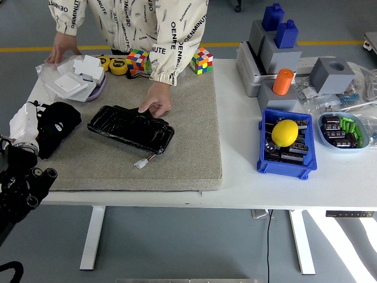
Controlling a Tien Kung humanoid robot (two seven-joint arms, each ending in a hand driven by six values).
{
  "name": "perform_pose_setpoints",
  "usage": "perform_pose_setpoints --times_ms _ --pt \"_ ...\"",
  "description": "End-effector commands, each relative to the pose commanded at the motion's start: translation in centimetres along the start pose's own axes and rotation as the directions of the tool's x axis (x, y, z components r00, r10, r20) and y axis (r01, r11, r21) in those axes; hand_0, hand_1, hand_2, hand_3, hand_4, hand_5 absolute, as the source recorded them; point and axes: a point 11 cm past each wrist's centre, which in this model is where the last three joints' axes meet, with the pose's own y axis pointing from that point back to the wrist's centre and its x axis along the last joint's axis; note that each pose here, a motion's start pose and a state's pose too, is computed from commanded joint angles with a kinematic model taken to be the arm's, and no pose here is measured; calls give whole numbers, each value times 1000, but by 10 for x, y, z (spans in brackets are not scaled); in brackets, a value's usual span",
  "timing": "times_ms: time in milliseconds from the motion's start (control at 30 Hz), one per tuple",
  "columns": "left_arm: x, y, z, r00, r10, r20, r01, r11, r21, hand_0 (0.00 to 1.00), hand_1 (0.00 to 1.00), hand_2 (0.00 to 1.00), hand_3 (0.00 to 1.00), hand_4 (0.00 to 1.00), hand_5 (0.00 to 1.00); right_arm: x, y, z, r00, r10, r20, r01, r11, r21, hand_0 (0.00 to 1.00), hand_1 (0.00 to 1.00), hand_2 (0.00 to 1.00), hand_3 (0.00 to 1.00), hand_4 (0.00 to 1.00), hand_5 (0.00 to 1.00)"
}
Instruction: Pick the rag up,wipe the panel,place it on the desk
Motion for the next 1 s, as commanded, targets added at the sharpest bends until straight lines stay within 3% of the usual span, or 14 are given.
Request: perform_pose_setpoints --times_ms 100,133,300,333,500,533,700,733,800,900,933,1000 --pt "1 0 -1 1000 1 7 -1 1000 7 526 694 713 755 979 141 0 0 1 1000 -1 0 1 1000 -1 540 557 490 522 882 347" --pt "2 0 -1 1000 3 5 -3 1000 7 714 870 921 930 998 240 -1 0 1 1000 -1 1 1 1000 -2 539 557 490 521 882 347" --pt "6 2 4 999 -18 -41 18 1000 14 714 870 921 930 998 240 0 1 2 1000 -1 0 1 1000 -4 539 557 490 521 882 347" --pt "7 3 6 998 -31 -63 32 999 16 802 966 998 998 998 367 0 1 2 1000 0 1 0 1000 -4 542 558 489 521 883 348" --pt "12 12 16 975 -67 -212 66 998 -12 802 966 998 998 998 367 0 0 1 1000 0 2 0 1000 -1 542 558 489 521 883 348" --pt "15 14 20 964 -65 -258 59 998 -27 697 865 926 940 998 314 0 0 1 1000 0 2 0 1000 -1 539 558 490 522 883 348" --pt "41 21 35 860 30 -510 -97 990 -104 697 865 926 940 998 314 0 1 3 1000 0 -1 0 1000 -5 539 558 490 522 883 348" --pt "45 21 36 832 41 -554 -125 986 -114 571 712 743 768 998 285 0 1 3 1000 0 -1 0 1000 -6 539 557 490 522 883 348" --pt "57 23 38 781 70 -621 -191 973 -132 571 712 743 768 998 285 0 1 3 1000 2 -2 -2 1000 -8 539 557 490 522 883 348" --pt "73 25 38 731 109 -674 -276 950 -146 571 712 743 768 998 285 1 0 2 1000 4 -2 -4 1000 -7 539 557 490 522 883 348" --pt "78 25 37 715 124 -688 -298 944 -140 531 665 695 735 951 267 1 0 2 1000 6 -1 -6 1000 -7 539 556 490 522 883 348" --pt "85 25 33 693 142 -706 -323 938 -128 531 665 695 735 951 267 2 0 1 1000 9 0 -9 1000 -8 539 556 490 522 883 348"
